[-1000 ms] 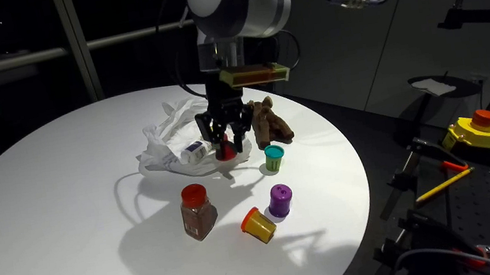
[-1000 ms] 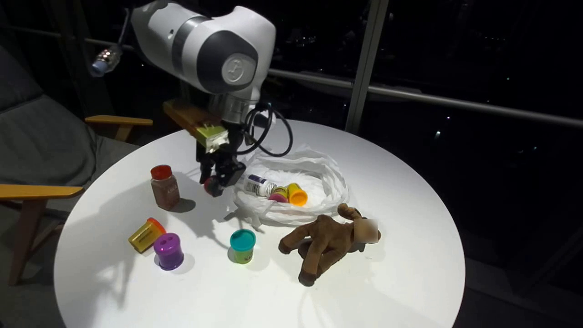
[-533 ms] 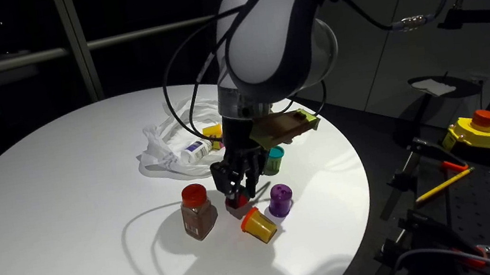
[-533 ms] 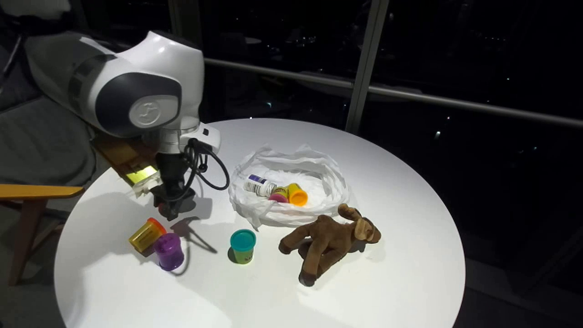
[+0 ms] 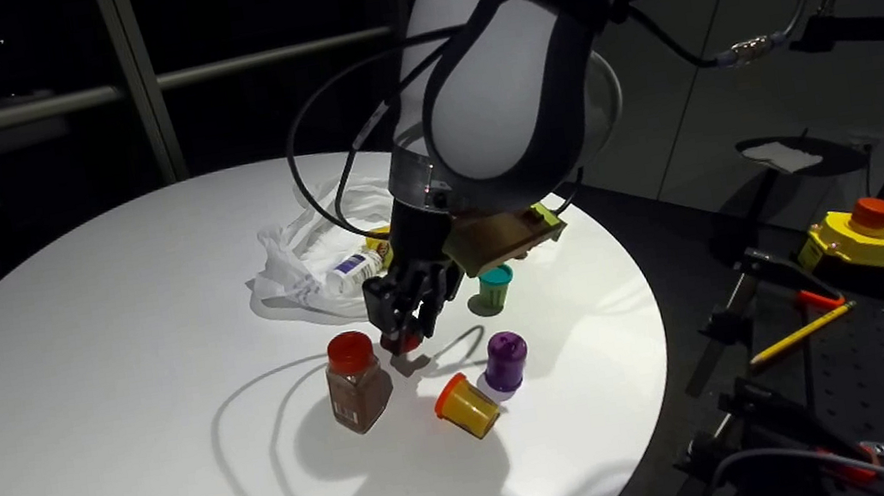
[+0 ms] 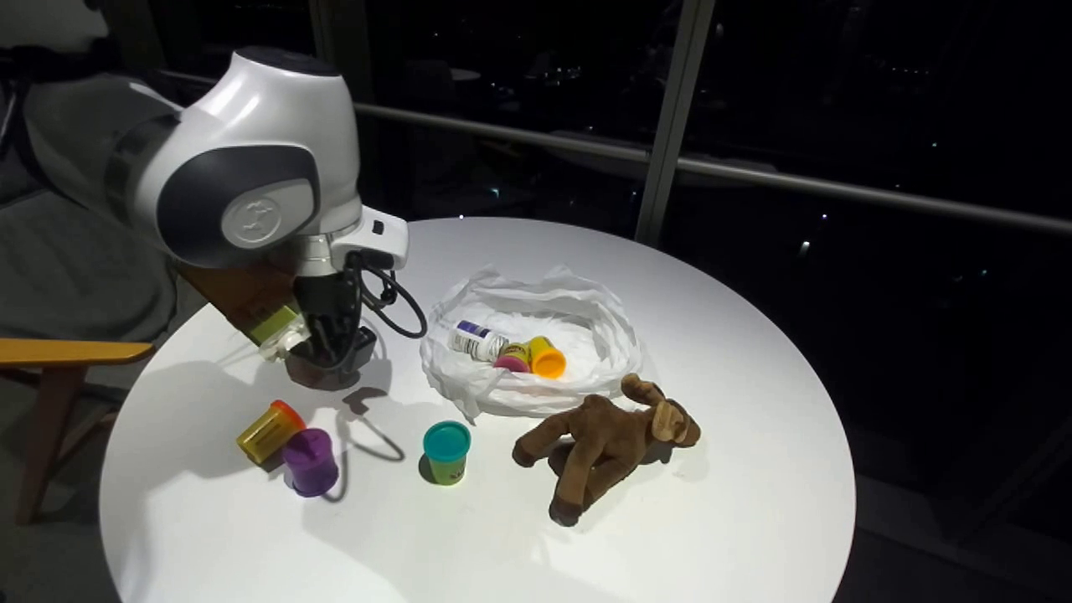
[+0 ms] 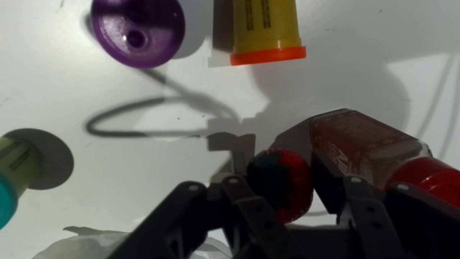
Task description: Remove the objects in the plastic and put them on the table
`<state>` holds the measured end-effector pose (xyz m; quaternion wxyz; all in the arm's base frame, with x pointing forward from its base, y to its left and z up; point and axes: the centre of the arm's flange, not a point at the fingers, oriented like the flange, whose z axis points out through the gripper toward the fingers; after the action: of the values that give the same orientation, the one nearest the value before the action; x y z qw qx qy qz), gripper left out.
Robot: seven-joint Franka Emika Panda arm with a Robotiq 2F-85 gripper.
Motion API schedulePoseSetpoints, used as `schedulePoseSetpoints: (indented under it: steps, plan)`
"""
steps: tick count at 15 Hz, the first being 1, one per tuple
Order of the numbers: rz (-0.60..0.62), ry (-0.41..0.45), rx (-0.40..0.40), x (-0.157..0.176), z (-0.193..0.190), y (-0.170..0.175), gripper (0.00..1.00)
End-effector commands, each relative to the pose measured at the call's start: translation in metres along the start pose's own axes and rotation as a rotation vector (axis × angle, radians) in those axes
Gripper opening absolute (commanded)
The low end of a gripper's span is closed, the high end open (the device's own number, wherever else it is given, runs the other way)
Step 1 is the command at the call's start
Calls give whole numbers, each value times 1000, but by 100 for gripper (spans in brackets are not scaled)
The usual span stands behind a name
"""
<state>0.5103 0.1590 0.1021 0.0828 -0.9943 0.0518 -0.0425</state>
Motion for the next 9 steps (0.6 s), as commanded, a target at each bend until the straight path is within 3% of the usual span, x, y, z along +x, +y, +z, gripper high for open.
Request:
schedulePoseSetpoints:
  steps: [1,8,9]
  plan:
    - [-16,44,-34,-1,5,0,24]
    - [-46,28,-71,1,30,-4,24]
    - [-44,30,-64,2,30,-6,74]
